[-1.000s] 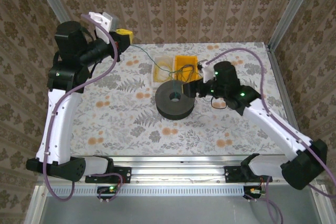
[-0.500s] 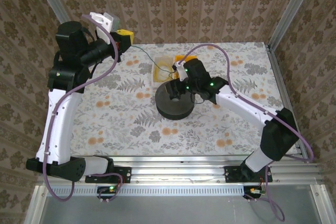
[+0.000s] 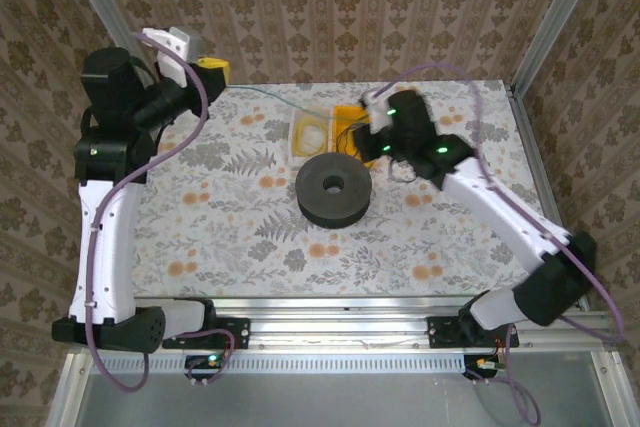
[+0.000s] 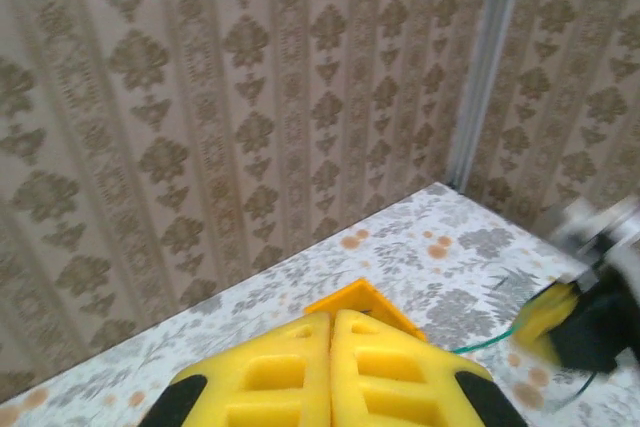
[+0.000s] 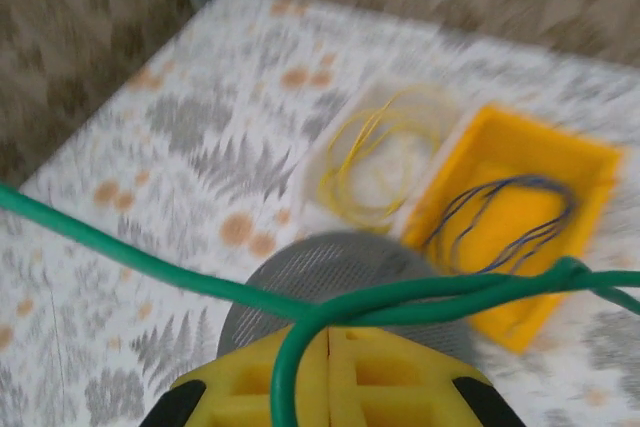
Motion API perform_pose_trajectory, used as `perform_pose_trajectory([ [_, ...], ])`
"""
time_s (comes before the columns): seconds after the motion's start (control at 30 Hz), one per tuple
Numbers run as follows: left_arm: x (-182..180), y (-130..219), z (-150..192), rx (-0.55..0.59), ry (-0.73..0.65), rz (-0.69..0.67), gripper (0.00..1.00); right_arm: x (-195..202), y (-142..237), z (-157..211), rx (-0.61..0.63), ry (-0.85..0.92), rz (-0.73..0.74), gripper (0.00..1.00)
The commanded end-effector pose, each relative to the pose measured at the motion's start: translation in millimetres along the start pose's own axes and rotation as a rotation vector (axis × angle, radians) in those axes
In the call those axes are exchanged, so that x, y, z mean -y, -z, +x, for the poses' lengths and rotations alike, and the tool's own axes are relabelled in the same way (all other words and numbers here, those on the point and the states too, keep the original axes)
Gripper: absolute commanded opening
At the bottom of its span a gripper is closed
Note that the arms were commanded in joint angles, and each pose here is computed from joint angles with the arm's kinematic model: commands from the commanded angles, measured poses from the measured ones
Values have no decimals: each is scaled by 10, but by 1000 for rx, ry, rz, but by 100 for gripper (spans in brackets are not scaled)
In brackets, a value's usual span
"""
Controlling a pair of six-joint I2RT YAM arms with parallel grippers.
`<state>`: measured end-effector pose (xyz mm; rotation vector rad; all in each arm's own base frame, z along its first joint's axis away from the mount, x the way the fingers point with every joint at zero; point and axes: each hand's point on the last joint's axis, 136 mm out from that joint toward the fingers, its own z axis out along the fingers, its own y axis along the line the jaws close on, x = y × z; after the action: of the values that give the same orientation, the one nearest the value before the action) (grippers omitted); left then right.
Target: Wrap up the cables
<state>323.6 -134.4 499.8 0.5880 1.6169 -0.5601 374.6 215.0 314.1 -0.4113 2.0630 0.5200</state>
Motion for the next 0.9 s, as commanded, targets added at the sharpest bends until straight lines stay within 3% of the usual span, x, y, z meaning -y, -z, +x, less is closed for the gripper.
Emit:
perform_pose_trajectory([
  [0.0,-197,158,-35,36,12,-48,0,311,528,-162,79,-65,17,0],
  [0.3,-901,513,-20,71,92,-205,0,1087,1095,-193,174,-224,141,0],
  [0.6,-1472,783,-174,100,102,-323,0,1654,1245,19,154,-311,310,0],
  [0.87,-1762,1098,-561,160,59,-418,0,2255,1316,292,97,-417,513,0],
])
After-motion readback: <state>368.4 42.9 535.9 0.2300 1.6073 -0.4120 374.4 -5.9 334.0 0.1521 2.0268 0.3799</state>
